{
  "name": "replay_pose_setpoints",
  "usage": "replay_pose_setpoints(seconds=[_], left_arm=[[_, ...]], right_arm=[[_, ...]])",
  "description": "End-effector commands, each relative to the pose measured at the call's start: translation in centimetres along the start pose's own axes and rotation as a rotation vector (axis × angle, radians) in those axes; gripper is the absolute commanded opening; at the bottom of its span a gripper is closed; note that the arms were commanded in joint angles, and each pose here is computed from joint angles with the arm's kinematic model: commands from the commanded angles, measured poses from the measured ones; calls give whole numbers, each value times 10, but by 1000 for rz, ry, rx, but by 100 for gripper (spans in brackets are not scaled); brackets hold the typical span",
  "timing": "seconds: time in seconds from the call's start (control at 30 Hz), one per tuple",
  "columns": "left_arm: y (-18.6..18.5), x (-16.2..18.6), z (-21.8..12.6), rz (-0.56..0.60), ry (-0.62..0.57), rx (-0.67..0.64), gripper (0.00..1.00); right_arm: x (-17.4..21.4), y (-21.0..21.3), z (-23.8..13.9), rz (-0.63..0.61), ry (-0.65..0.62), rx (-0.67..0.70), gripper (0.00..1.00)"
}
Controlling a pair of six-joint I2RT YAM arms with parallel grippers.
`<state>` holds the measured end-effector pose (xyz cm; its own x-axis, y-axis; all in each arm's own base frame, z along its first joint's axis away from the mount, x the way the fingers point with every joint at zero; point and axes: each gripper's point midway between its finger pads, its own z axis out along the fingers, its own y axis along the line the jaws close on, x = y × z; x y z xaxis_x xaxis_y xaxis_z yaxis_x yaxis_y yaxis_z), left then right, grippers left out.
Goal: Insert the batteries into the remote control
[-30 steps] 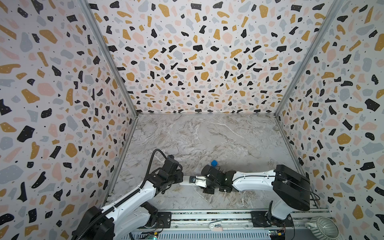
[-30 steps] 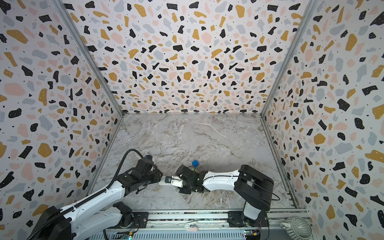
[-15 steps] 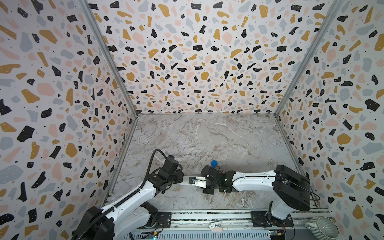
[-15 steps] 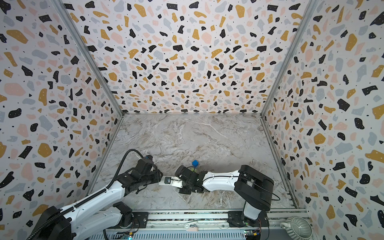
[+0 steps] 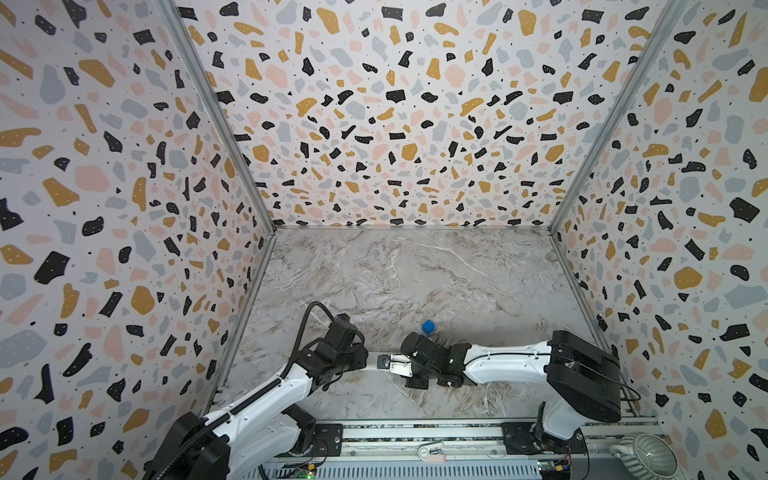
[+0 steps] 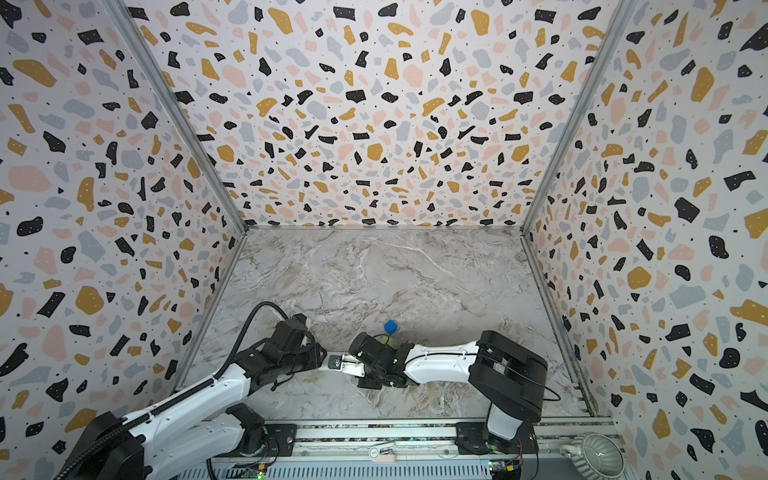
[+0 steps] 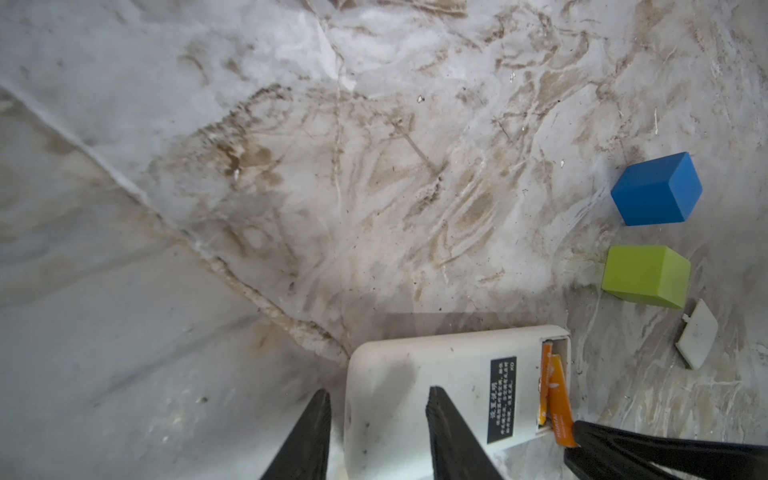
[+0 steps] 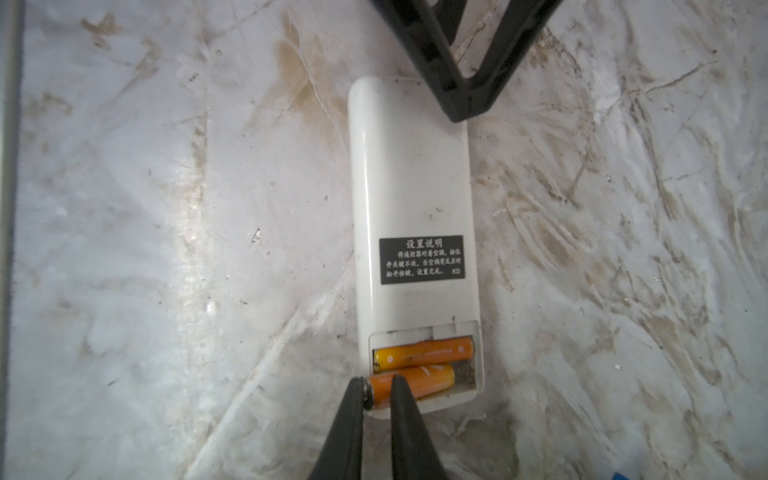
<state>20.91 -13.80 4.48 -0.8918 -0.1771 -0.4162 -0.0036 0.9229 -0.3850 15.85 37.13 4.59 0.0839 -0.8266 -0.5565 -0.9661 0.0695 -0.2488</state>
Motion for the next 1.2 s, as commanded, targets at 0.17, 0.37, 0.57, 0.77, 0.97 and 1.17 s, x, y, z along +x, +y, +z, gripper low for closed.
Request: replay_pose_setpoints(seconds=[0.17, 0.37, 0.57, 0.77, 0.97, 1.17], left_arm=[[-2, 5, 3, 1, 22, 21, 40], [-5, 12, 6, 18, 57, 30, 40], [-4, 13, 7, 23, 56, 18, 40], [-4, 14, 7, 26, 57, 19, 40], [-5, 14, 7, 28, 58, 19, 40], [-5, 14, 7, 29, 58, 21, 39]], right_arm=[[5, -7, -12, -9, 39, 38, 16], [7, -8, -13, -10, 44, 44, 16], [7, -8, -13, -5, 40, 50, 16], [6, -10, -12, -7, 37, 58, 16], [5, -13, -10, -2, 32, 72, 16], [3, -16, -8, 2, 24, 84, 15]])
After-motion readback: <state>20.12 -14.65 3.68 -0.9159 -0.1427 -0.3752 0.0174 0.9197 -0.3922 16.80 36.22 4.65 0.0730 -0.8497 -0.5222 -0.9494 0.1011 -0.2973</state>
